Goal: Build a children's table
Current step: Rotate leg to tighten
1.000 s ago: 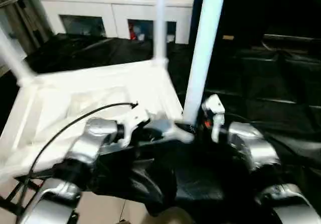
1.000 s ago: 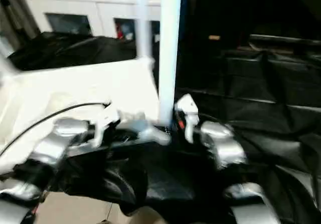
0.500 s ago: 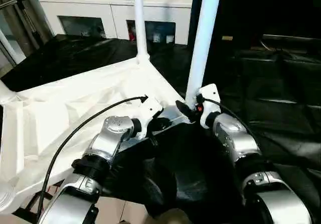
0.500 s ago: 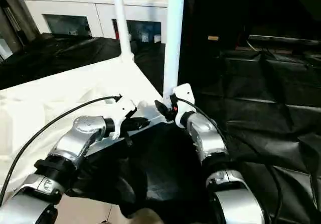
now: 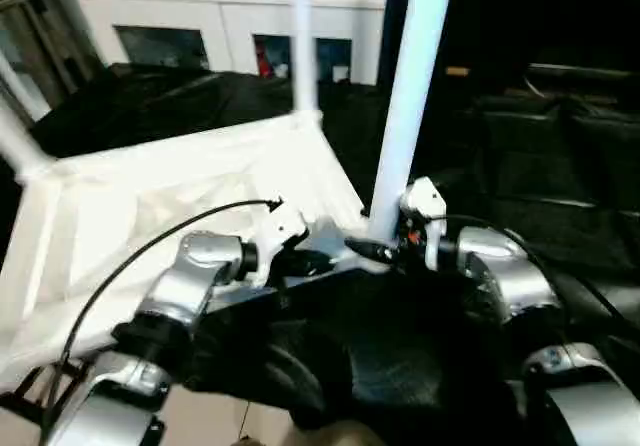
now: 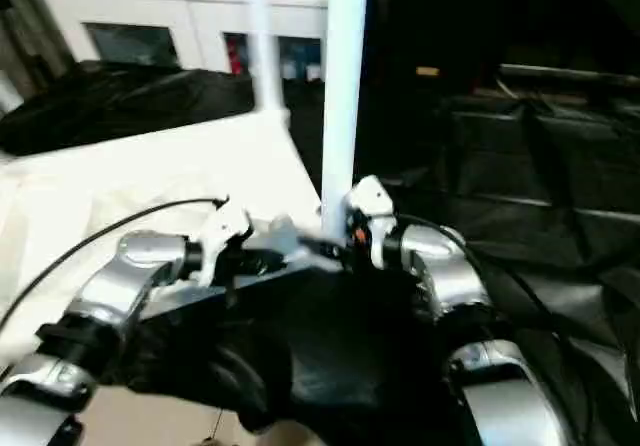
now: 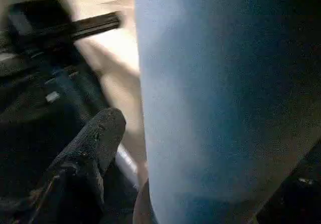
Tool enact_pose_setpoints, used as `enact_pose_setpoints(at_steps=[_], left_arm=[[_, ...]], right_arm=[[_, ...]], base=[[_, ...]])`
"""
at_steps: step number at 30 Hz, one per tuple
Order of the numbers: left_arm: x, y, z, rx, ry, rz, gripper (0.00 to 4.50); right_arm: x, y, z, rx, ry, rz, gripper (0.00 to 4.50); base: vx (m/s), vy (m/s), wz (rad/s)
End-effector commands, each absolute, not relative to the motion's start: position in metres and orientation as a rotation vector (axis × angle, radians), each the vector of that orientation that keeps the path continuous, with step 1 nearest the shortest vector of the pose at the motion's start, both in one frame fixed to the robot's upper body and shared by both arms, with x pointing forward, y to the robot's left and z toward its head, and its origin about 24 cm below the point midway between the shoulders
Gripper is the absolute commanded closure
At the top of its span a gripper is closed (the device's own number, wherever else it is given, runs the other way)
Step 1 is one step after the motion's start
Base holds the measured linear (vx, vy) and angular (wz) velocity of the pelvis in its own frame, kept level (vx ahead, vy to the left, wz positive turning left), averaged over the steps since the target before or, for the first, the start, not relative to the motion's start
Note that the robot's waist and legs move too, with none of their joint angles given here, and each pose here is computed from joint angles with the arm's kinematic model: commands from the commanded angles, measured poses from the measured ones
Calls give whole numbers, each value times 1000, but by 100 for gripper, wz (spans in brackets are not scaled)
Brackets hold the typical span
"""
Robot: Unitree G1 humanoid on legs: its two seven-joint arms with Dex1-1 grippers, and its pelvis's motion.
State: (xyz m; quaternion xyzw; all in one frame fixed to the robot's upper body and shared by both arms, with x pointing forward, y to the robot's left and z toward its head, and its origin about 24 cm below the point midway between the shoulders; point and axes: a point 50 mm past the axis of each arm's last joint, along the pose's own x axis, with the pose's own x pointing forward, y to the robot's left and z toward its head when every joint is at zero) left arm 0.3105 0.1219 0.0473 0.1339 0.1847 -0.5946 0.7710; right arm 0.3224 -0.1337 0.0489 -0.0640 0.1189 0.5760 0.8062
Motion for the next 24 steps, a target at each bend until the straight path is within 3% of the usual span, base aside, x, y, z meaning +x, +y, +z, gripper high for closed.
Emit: enact_pose_setpoints(at_steps=[1,10,24], left_arm=[[310,116,58,303,342,-1346,450],[305,133,59,312,372,-1418,450],[300,132,55,293,382,-1437,450]], right_arm=[[307,-121,37,-130,327,1408,102],[293,-132,36,-148,384,1532,102],[289,-130,34,-127,393,1536,213]], base=[[0,0,0],[0,0,0],[0,0,0]])
